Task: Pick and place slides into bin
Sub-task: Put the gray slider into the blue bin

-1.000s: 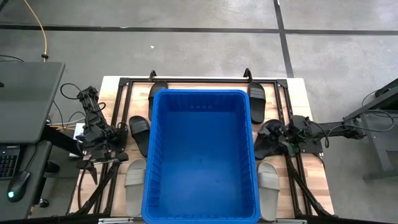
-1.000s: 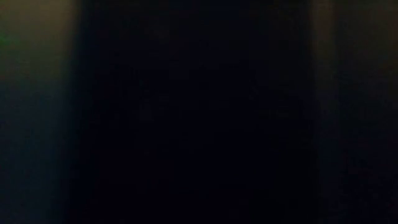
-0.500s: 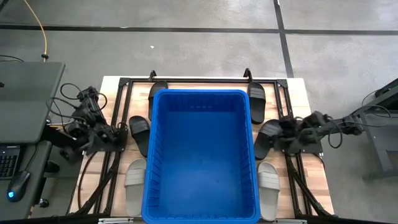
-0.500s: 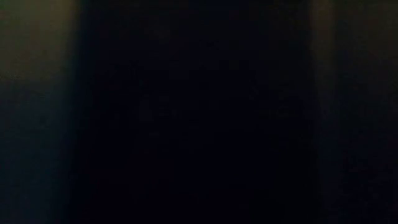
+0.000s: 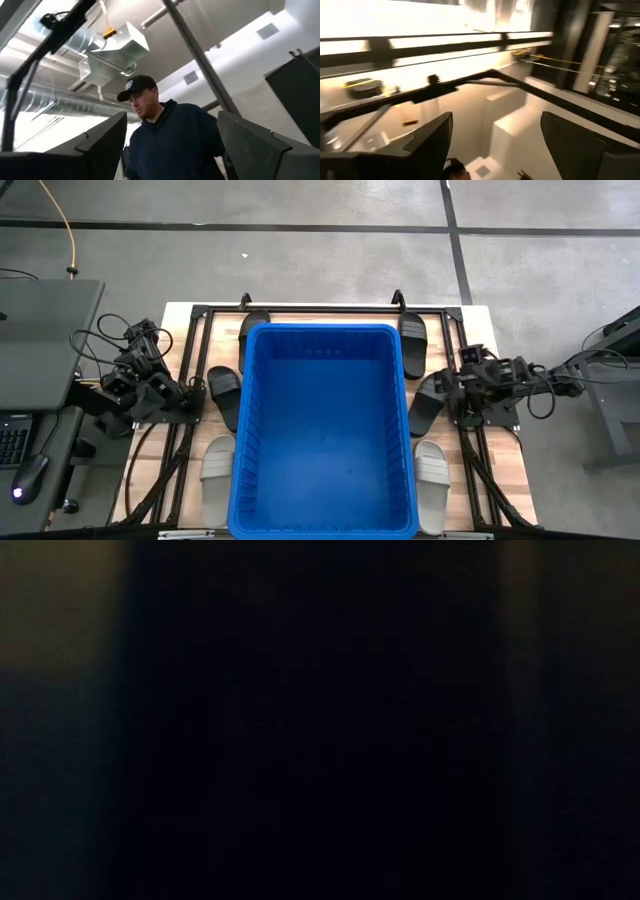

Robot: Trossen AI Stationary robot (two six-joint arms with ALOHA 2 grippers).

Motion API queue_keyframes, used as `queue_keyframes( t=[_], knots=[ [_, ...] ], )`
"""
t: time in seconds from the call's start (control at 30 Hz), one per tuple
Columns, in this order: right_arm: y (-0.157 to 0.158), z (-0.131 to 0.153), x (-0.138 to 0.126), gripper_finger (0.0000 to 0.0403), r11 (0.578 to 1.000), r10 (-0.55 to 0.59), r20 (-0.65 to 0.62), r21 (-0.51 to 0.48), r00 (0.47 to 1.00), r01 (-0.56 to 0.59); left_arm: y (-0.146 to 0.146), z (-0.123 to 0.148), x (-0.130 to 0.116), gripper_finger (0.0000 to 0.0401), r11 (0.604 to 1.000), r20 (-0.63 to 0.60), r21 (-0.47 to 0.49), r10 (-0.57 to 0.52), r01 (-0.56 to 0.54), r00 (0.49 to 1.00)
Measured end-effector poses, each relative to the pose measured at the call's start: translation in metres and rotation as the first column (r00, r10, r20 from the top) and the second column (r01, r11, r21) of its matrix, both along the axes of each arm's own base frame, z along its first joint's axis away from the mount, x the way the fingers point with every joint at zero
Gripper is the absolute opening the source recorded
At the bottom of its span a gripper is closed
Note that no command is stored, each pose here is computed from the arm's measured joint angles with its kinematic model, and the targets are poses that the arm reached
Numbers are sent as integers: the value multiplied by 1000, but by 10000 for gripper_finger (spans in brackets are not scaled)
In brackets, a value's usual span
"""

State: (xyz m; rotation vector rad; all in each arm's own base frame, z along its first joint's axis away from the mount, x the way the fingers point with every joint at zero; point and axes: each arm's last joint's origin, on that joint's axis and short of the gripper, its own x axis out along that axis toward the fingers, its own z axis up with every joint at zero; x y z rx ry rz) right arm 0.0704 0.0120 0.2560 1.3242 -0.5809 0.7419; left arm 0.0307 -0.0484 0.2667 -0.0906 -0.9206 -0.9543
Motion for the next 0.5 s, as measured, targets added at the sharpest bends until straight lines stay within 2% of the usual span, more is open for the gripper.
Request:
queue_keyframes(
  t=[0.1, 0.17, 0.23, 0.33, 0.4, 0.5],
  knots=[
    [1, 11, -5, 291, 997, 11, 64, -73, 998, -6, 0, 0, 0, 298, 1000, -5, 4, 6, -6, 1000],
    [3, 20, -7, 291, 987, 38, 55, -160, 998, -29, -1, -1, 1, 298, 1000, -13, 16, 9, -9, 1000],
    [6, 26, -3, 291, 970, 60, -45, -233, 997, -69, -2, -2, 2, 298, 1000, -24, 26, 11, -11, 1000],
    [6, 44, -4, 291, 954, 51, -221, -277, 974, -112, -2, -2, 2, 298, 1000, -30, 21, 19, -19, 999],
    [6, 53, -8, 291, 934, 19, -359, -326, 933, -144, -1, -2, 2, 298, 1000, -35, 17, 26, -25, 999],
    [2, 62, -20, 291, 911, -100, -527, -391, 844, -136, -1, -2, 3, 298, 999, -44, 12, 36, -36, 998]
  ],
)
